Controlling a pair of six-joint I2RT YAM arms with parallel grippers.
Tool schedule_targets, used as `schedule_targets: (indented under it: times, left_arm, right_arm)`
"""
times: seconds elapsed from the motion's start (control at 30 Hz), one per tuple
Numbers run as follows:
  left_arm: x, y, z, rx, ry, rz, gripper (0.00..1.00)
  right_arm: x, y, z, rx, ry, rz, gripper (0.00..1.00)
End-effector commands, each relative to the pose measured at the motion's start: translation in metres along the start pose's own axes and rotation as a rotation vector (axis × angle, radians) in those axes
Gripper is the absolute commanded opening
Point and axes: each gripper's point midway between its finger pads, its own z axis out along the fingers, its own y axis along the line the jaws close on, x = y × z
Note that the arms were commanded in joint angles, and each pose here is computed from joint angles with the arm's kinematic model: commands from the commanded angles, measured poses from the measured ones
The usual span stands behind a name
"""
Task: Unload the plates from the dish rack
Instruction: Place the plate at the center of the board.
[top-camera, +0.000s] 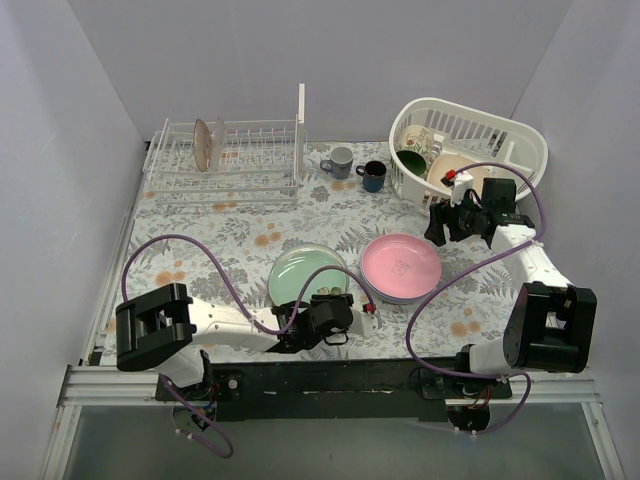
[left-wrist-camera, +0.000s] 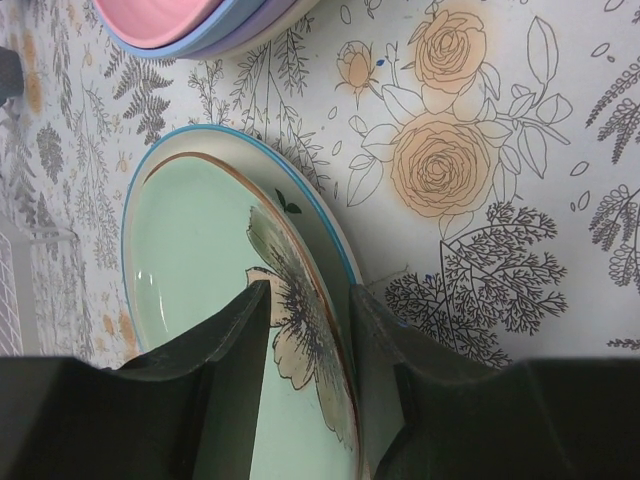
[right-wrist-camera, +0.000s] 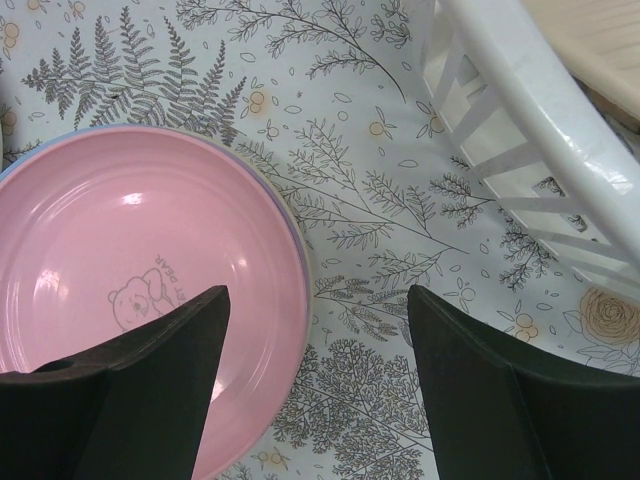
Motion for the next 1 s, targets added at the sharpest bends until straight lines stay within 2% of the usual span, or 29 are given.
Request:
schedule_targets:
  times: [0.0, 0.63, 0.7, 0.87, 0.97]
  left_arm:
    - [-0.021, 0.022, -0.009, -0.028, -0.06, -0.058, 0.37]
    - [-0.03, 0.02, -0.013, 0.016, -0.078, -0.108, 0.37]
    - [-0.038, 0.026, -0.017, 0.013, -0.092, -0.122, 0.39]
    - [-0.055, 0.04, -0.029, 0.004, -0.12, -0.162, 0.55]
    - [-0.071, 0.063, -0.038, -0.051, -0.155, -0.203, 0.61]
  right_arm:
    - [-0.006, -0.002, 0.001, -0.005, -0.031, -0.016, 0.8]
    - [-0.005, -0.001, 0.001, -0.007, -0.028, -0.017, 0.8]
    - [-0.004, -0.002, 0.002, -0.006, -0.026, -0.018, 0.8]
    - [-0.004, -0.001, 0.002, -0.008, -0.025, -0.018, 0.8]
    - [-0.004, -0.002, 0.002, -0.008, -0.026, -0.017, 0.8]
